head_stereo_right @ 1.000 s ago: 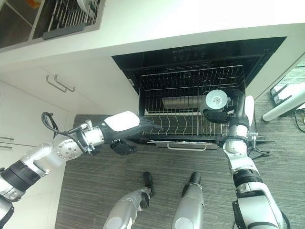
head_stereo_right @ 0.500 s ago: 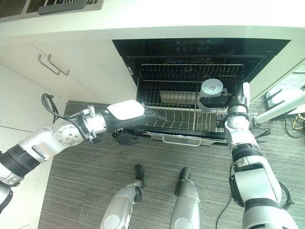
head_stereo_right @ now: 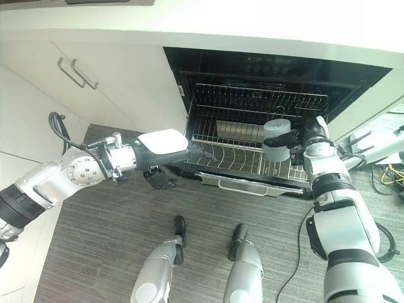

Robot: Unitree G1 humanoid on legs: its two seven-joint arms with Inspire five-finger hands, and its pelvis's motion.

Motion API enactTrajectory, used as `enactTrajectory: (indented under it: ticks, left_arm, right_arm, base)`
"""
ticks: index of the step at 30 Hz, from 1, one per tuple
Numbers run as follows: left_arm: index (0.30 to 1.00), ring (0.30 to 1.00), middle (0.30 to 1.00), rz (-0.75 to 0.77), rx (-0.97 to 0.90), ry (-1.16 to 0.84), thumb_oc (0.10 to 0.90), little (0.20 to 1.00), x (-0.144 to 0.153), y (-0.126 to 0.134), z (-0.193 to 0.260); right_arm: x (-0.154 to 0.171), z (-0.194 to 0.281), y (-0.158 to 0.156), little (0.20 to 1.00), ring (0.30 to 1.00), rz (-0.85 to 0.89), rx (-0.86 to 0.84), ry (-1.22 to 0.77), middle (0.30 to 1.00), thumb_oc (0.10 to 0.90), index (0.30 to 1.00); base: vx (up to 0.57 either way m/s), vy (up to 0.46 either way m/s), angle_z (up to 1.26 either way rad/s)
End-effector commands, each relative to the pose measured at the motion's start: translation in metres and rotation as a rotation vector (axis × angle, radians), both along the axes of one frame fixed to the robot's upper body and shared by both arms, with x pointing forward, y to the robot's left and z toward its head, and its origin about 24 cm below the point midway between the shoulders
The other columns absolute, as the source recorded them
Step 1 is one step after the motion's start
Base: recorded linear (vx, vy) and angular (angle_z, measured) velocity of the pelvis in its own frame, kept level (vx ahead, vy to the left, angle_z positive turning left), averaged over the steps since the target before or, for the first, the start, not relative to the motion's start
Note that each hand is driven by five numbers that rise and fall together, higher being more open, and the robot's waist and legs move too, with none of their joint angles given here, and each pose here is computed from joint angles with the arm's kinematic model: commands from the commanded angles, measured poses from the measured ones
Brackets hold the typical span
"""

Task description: Place the dishes in the dishwasher.

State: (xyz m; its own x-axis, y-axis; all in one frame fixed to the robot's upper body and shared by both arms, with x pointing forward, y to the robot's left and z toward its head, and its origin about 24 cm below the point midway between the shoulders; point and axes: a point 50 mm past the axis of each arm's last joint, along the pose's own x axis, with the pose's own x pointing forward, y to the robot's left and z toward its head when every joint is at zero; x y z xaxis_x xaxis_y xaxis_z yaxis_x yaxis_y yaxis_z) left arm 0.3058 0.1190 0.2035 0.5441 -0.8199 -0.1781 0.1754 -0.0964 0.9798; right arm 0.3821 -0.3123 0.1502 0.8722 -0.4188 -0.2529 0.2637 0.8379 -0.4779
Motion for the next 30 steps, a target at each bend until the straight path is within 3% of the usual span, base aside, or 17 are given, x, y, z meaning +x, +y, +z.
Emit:
enactTrajectory:
  ticks: [1,7,14,17,23,30]
  left_arm:
    - [0.9,0.9,0.9,-0.074,-0.075,-0.145,0.8,0.9,-0.009,-0.006,0.054]
    - [0.9,0.9,0.9,-0.088,-0.07,-0.145,0.8,0.9,-0.011,-0.008,0.057]
    - [0.9,0.9,0.9,-0.096,-0.054,-0.133,0.8,0.9,-0.012,-0.008,0.062]
    - [0.9,0.9,0.9,-0.098,-0.049,-0.129,0.8,0.9,-0.013,-0.008,0.062]
    - [0.9,0.9,0.9,-0.067,-0.044,-0.125,0.8,0.9,-0.015,-0.002,0.064]
    - [0.9,0.9,0.9,-0.013,-0.045,-0.131,0.8,0.9,-0.017,0.007,0.061]
  right_arm:
    - [-0.042,-0.087,-0.013,0.9,0.9,-0.129,0.026,0.426,0.9,0.8,0.9]
    - [-0.048,-0.09,-0.015,0.9,0.9,-0.127,0.037,0.554,0.9,0.8,0.9]
    - [-0.048,-0.08,-0.024,0.9,0.9,-0.137,-0.152,0.588,0.9,0.8,0.9]
    - [-0.041,-0.064,-0.028,0.9,0.9,-0.152,-0.255,0.53,0.9,0.8,0.9]
    - [-0.02,-0.03,-0.017,0.9,0.9,-0.114,-0.175,0.331,0.9,0.8,0.9]
    - [-0.017,-0.009,-0.014,0.9,0.9,-0.079,-0.331,0.238,0.9,0.8,0.9]
  base:
    - [-0.01,-0.009,0.05]
    - [0.0,-0.001,0.01]
    - [0.0,0.0,0.0]
    - [0.0,0.0,0.0]
    - [0.0,0.0,0.0]
    - [0.0,0.015,-0.01]
